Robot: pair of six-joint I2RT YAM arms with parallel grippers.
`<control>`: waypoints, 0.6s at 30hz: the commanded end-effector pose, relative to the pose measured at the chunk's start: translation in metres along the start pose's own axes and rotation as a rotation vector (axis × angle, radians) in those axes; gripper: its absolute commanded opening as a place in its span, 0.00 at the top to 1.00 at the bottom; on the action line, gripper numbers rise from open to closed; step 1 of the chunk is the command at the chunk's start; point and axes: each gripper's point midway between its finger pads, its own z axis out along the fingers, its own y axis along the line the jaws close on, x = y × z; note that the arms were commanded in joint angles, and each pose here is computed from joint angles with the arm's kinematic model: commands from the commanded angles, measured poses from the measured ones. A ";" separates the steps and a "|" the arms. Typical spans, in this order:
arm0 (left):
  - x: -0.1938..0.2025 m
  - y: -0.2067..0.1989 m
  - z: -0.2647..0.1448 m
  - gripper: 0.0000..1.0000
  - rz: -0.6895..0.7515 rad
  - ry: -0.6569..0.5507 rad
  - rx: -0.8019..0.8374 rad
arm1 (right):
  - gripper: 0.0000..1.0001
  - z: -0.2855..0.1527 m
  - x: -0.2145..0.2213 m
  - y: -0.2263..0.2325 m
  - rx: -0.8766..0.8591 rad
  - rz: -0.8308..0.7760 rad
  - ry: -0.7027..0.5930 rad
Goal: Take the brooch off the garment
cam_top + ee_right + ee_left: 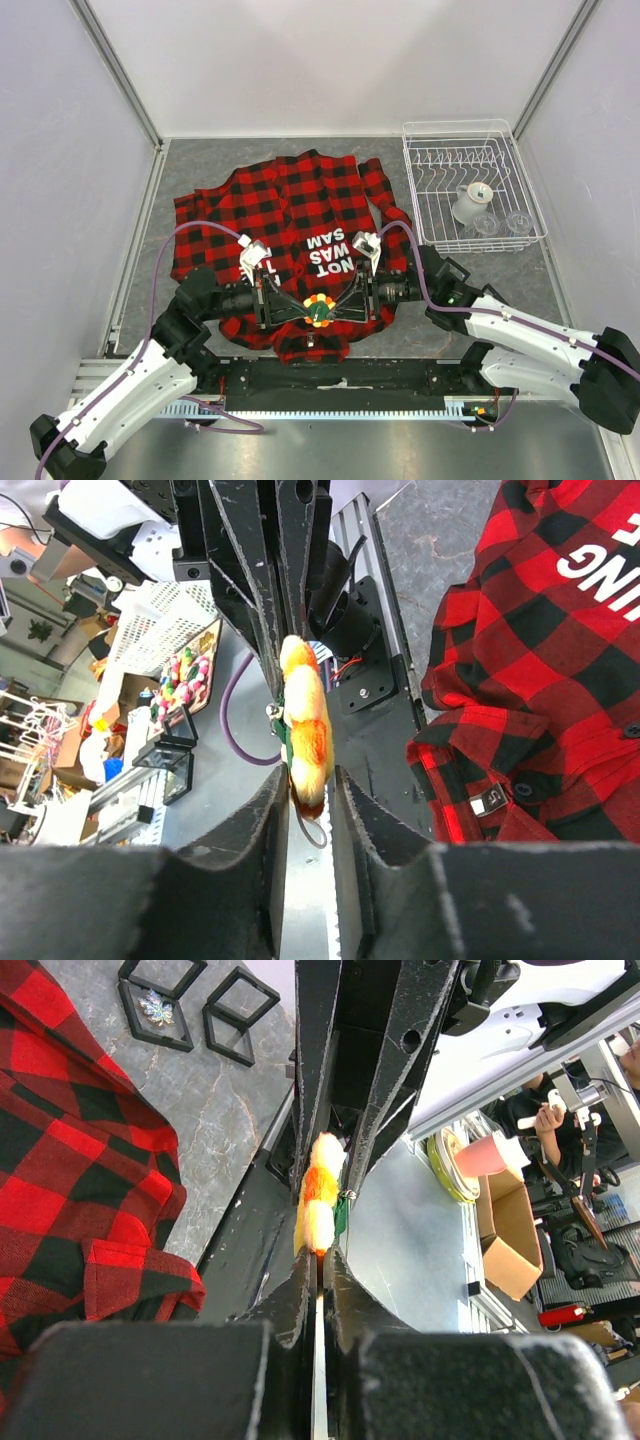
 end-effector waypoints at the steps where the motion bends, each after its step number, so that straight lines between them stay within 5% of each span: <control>1: -0.011 -0.012 0.001 0.98 0.048 -0.026 0.040 | 0.75 -0.001 -0.014 0.003 0.005 -0.040 -0.044; 4: -0.011 -0.011 0.001 0.98 0.043 -0.025 0.037 | 1.00 -0.001 -0.012 -0.003 0.041 -0.027 -0.034; 9: -0.016 -0.008 0.001 0.94 0.042 -0.042 0.003 | 1.00 -0.010 -0.012 -0.024 0.196 -0.013 -0.041; 13: -0.029 0.007 -0.004 0.36 0.043 -0.071 -0.148 | 1.00 -0.033 -0.006 -0.055 0.442 0.033 -0.025; 16: -0.034 0.022 -0.012 0.17 0.057 -0.081 -0.267 | 1.00 -0.061 -0.001 -0.083 0.674 0.075 -0.029; 18: -0.043 0.020 -0.017 0.15 0.084 -0.100 -0.299 | 1.00 -0.084 -0.001 -0.105 0.856 0.105 -0.066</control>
